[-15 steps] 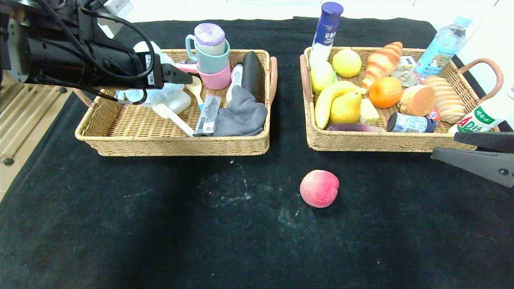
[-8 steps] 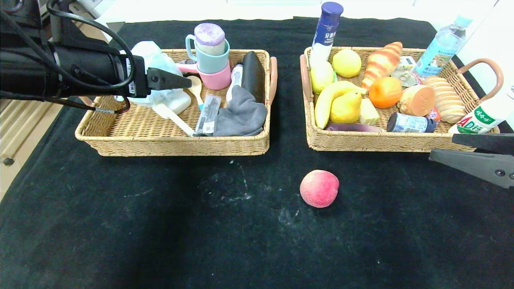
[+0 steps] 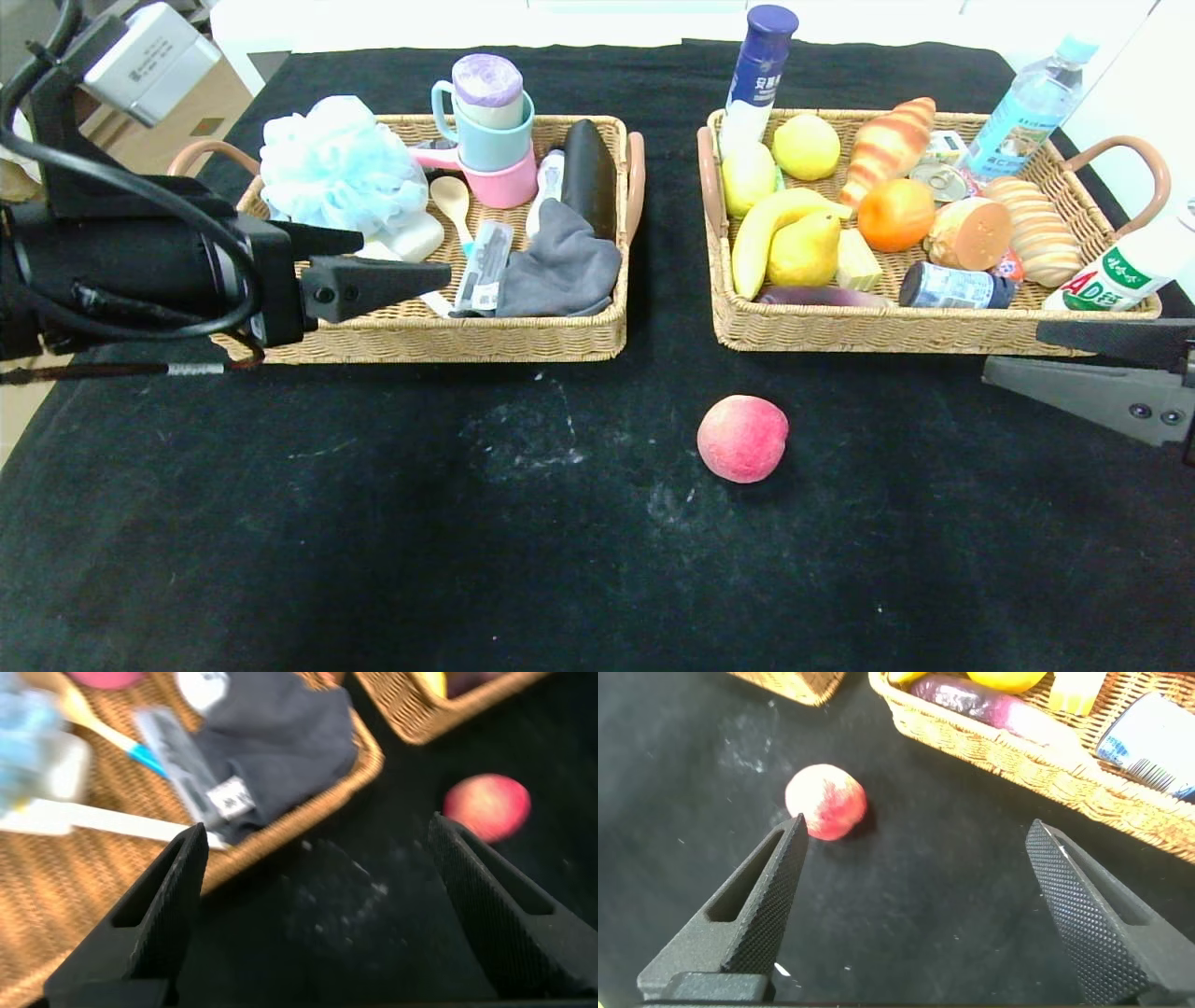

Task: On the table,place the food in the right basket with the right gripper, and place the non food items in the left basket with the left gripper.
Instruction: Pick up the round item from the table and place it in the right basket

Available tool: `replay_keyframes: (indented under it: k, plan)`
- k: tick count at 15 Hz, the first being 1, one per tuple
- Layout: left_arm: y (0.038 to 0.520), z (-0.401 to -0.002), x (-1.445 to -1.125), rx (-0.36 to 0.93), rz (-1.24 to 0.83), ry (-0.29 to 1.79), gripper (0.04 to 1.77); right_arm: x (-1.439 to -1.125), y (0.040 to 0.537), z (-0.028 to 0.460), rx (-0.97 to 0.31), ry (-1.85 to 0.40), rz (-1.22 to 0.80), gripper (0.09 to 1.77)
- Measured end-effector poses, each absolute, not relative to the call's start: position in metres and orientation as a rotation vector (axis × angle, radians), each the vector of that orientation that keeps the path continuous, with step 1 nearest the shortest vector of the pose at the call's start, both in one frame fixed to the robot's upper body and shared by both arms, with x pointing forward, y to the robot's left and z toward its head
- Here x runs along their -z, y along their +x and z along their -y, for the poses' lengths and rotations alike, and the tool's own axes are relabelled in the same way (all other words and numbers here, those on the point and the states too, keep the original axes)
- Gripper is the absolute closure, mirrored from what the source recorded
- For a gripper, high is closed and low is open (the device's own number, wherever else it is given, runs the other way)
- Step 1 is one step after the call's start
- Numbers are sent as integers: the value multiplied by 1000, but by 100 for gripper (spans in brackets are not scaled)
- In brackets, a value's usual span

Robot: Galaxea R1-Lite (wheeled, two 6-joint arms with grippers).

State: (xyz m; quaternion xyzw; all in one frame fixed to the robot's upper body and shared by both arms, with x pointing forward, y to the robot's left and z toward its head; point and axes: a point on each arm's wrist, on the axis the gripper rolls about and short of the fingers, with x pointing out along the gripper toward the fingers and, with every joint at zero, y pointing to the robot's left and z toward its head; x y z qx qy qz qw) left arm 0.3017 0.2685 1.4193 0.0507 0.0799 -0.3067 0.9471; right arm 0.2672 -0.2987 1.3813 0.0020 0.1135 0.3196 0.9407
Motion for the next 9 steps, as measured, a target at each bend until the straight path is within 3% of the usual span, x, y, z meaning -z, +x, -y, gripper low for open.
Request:
replay_keyframes:
  k: [9]
  plan:
    - [248, -264, -1381, 727, -199, 117, 11, -1372, 274, 295, -640, -29, -265, 15]
